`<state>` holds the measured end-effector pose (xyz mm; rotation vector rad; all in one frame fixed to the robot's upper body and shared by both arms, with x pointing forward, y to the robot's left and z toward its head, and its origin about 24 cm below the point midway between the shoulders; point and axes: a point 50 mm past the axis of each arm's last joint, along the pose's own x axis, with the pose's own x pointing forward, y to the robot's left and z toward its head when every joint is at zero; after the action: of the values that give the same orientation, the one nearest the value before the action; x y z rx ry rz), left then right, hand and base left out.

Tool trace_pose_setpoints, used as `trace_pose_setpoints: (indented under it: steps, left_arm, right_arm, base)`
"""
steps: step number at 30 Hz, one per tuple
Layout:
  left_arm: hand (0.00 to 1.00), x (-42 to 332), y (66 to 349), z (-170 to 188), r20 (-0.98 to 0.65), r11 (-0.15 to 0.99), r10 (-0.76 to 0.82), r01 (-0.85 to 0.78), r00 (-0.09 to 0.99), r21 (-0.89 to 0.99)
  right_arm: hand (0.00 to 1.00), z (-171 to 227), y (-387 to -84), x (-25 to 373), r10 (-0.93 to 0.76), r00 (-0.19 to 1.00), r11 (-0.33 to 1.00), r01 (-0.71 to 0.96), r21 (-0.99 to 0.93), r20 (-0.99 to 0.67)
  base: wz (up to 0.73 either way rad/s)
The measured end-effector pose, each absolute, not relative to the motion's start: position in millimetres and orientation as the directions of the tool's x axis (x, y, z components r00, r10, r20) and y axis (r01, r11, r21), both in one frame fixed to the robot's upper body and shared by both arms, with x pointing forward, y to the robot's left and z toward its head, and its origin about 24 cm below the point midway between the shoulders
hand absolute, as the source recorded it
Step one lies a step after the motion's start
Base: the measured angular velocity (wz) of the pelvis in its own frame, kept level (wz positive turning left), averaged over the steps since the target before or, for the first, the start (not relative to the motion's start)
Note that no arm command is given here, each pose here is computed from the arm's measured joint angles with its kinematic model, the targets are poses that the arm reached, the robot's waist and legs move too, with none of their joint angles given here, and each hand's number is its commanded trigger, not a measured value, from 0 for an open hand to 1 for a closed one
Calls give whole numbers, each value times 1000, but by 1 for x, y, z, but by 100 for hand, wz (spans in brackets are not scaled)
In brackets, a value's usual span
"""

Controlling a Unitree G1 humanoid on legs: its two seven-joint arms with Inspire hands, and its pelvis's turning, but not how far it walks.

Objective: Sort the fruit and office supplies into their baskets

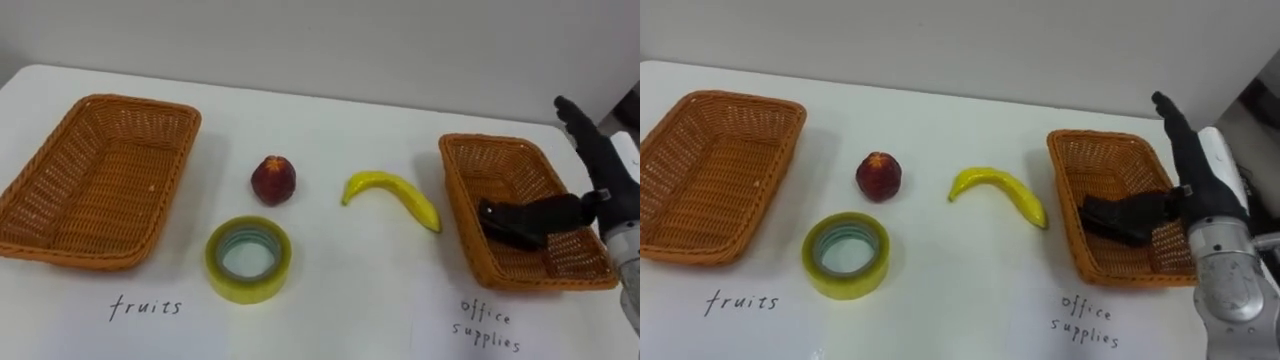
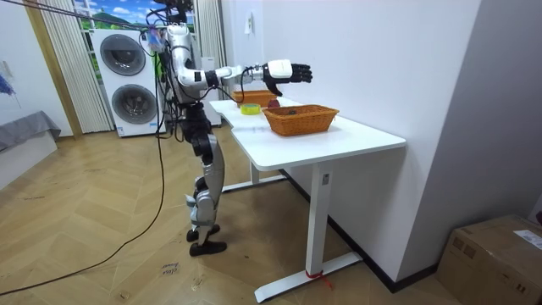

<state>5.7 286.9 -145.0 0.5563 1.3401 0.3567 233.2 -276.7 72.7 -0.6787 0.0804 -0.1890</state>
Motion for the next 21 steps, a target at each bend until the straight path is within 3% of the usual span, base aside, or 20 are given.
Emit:
trace_pose_setpoints:
  steps: [14,21]
  left_arm:
    - [0,10,285,-145,-806,816,544,75,231,573]
    - [0,8,284,-143,-803,813,544,85,245,576]
  right_arm:
    - [0,107,-237,254,-59,984,897,126,-424,168]
    - [0,110,-223,255,-2,983,901,82,-426,185]
  base:
    - [8]
    - [5]
